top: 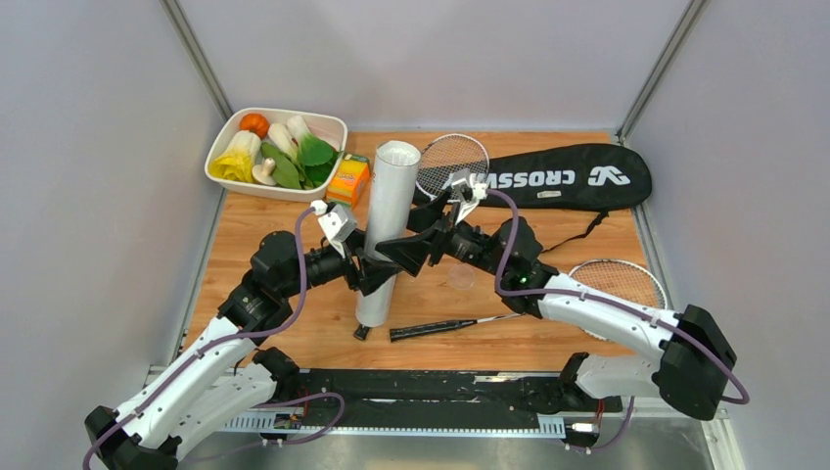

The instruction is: Pack up the badminton gear

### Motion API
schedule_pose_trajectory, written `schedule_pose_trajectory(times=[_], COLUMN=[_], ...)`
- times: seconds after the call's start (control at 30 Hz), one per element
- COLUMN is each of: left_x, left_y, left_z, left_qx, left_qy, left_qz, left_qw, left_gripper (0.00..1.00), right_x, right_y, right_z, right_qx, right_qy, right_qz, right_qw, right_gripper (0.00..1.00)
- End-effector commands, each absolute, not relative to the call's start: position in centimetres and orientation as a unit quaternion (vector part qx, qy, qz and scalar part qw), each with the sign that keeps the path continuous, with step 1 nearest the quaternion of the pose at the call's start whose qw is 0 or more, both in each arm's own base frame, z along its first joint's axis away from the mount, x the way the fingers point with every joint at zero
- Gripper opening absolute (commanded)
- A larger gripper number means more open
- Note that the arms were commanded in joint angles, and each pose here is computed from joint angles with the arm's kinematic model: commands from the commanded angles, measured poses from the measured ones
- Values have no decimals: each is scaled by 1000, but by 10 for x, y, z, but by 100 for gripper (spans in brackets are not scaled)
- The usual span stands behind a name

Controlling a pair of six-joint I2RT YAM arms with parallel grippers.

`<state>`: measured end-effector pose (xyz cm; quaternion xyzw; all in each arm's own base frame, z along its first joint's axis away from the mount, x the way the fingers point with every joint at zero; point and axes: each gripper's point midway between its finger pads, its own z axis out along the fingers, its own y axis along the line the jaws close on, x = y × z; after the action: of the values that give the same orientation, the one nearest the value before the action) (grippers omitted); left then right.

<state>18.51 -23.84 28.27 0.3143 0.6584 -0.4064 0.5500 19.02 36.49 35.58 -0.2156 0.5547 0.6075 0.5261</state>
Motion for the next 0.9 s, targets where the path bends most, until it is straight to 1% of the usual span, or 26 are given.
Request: schedule_pose_trajectory(times=[0.0, 0.13, 0.33, 0.37, 0.43, 0.47, 0.5, 0.67, 0.87], left_x=[180, 180, 182, 181, 181, 181, 181, 181, 186], left_y=[-245, -246, -243, -243, -244, -244, -244, -242, -231], left_z=[308, 306, 306, 307, 306, 305, 304, 292, 280], left_qx=[313, 306, 290, 290, 289, 290, 290, 297, 271], left_qy=[620, 624, 633, 633, 636, 637, 640, 660, 702], left_qz=[-440, -445, -444, -446, -447, -447, -446, -432, -402], left_qw=[569, 565, 564, 563, 559, 558, 555, 538, 521], left_gripper=[74, 77, 86, 88, 90, 92, 92, 94, 96], right_x=[191, 192, 192, 192, 190, 191, 192, 198, 238], right_y=[377, 389, 391, 391, 390, 389, 388, 378, 336], right_z=[406, 405, 405, 404, 406, 406, 406, 414, 437], right_qx=[-209, -219, -226, -227, -227, -225, -221, -202, -136], right_qy=[492, 490, 484, 483, 480, 481, 482, 482, 505], right_qz=[627, 629, 628, 629, 630, 630, 629, 618, 566], right_qw=[566, 563, 565, 566, 567, 567, 568, 587, 637], right_gripper=[96, 89, 72, 68, 54, 50, 47, 47, 48])
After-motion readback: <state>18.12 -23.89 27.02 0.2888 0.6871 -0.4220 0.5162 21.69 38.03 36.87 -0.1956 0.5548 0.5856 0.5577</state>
